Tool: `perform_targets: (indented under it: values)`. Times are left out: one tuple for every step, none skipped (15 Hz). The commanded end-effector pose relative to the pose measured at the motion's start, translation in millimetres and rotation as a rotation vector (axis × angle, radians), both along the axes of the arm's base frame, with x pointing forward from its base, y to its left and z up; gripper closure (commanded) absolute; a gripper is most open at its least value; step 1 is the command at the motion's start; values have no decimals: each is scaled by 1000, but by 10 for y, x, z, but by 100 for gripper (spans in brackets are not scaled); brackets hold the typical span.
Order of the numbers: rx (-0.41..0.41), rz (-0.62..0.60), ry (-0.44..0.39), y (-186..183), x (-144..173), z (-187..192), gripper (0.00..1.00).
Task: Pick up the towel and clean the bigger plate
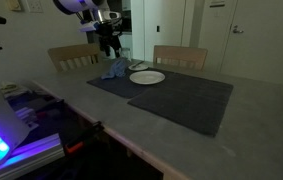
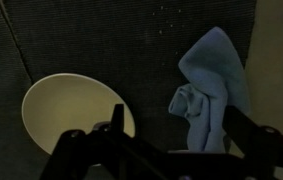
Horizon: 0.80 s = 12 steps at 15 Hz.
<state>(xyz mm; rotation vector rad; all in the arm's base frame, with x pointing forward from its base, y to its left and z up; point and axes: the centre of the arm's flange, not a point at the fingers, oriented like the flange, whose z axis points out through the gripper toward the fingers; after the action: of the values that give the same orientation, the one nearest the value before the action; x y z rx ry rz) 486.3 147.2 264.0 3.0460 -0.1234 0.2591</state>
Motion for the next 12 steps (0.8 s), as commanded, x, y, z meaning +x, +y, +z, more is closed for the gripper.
perform_targets:
  values:
    - [0, 2, -3, 8, -1, 16, 0]
    - [26, 6, 7, -21, -67, 63, 0]
    - [38, -2, 10, -17, -70, 31, 0]
    - [55, -11, 17, 2, -40, 3, 0]
    - [64, -26, 21, 20, -5, -11, 0]
    - [71, -29, 19, 46, 36, -36, 0]
    - [80, -29, 20, 64, 66, -38, 0]
    - [85, -25, 14, 93, 108, -54, 0]
    - [90, -22, 5, 123, 152, -66, 0]
    - [101, -17, -1, 173, 204, -84, 0]
    - [113, -16, -4, 220, 242, -111, 0]
    - [123, -13, -8, 288, 295, -164, 0]
